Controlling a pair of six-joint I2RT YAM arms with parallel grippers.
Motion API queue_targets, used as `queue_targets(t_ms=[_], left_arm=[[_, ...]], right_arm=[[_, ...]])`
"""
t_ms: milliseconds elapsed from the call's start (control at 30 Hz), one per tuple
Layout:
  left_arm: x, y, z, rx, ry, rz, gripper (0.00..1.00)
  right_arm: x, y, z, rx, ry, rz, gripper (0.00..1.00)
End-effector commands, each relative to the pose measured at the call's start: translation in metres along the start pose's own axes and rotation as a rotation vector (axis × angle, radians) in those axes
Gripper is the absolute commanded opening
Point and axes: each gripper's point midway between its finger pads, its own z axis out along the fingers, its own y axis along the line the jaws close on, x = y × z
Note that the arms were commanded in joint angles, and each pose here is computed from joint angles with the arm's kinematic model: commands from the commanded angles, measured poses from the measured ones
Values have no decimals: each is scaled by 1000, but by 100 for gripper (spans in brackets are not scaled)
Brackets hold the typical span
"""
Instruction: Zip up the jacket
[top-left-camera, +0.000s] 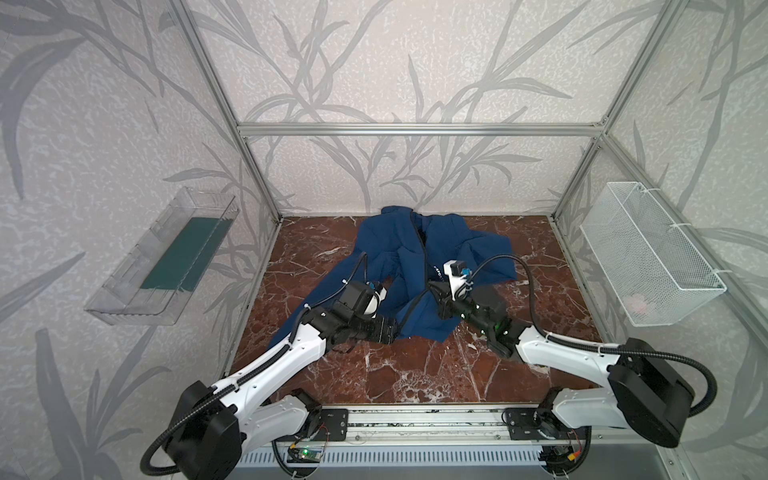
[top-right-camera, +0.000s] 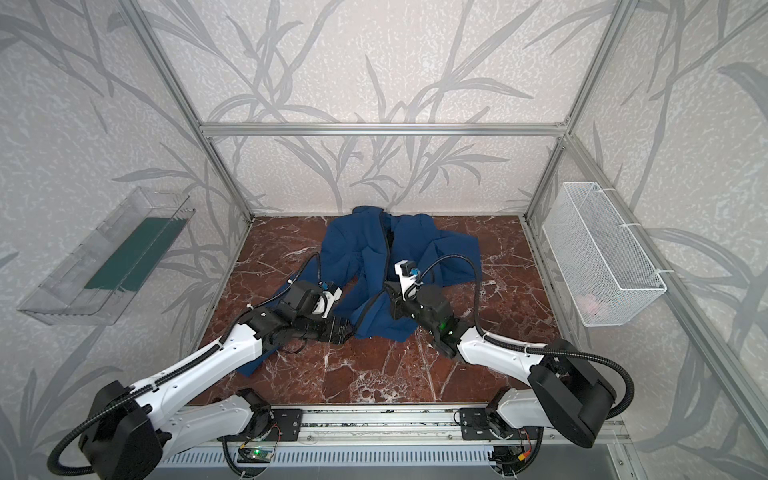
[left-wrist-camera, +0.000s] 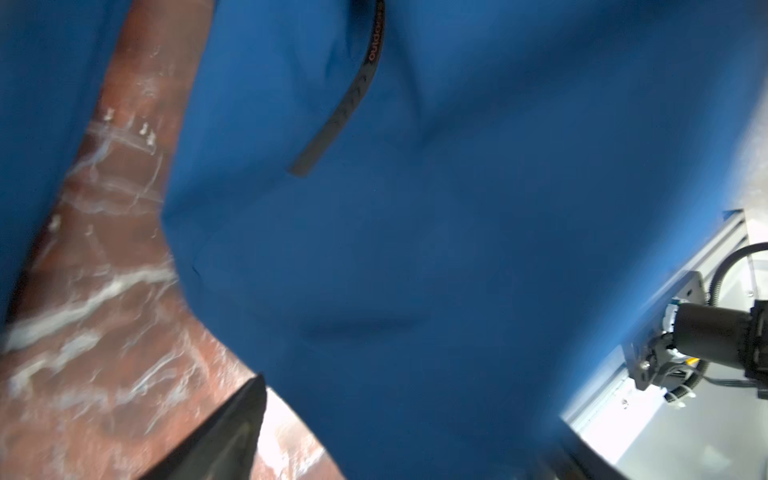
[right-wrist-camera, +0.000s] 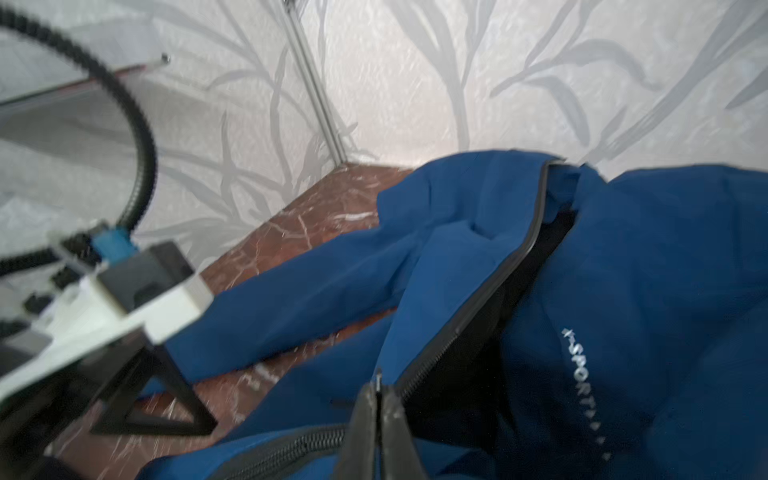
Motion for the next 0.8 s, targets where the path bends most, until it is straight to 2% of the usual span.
queue_targets(t_ms=[0, 67, 167, 233, 267, 333, 400, 533, 600, 700, 767], left_arm=[[14, -6, -15, 51, 7, -77, 92], [20, -14, -19, 121, -18, -165, 92], [30, -14, -21, 196, -76, -332, 95], [33, -8, -26, 211, -137, -395, 95], [33, -7, -30, 225, -173, -410, 95], [36, 3, -36, 194, -220, -434, 95], [37, 8, -37, 189, -245, -455, 95], [33, 4, -29, 232, -242, -516, 95], [33, 8, -25, 203, -227, -525, 94], [35, 12, -25, 150, -203, -494, 94], [37, 12, -25, 140, -190, -481, 94]], right_arm=[[25, -13, -10, 124, 28, 45, 23], [35, -11, -15, 120, 71, 79, 43], [32, -2, -23, 91, 111, 60, 66], [18, -9, -34, 144, 104, 41, 83], [10, -17, -41, 194, 100, 42, 97], [-2, -25, -50, 201, 117, 24, 99], [-12, -46, -53, 236, 187, 46, 99], [-35, -87, -45, 279, 339, 203, 99], [-37, -117, -37, 348, 459, 292, 99], [-30, -154, -22, 462, 652, 329, 99], [-15, -163, -4, 439, 781, 375, 99]])
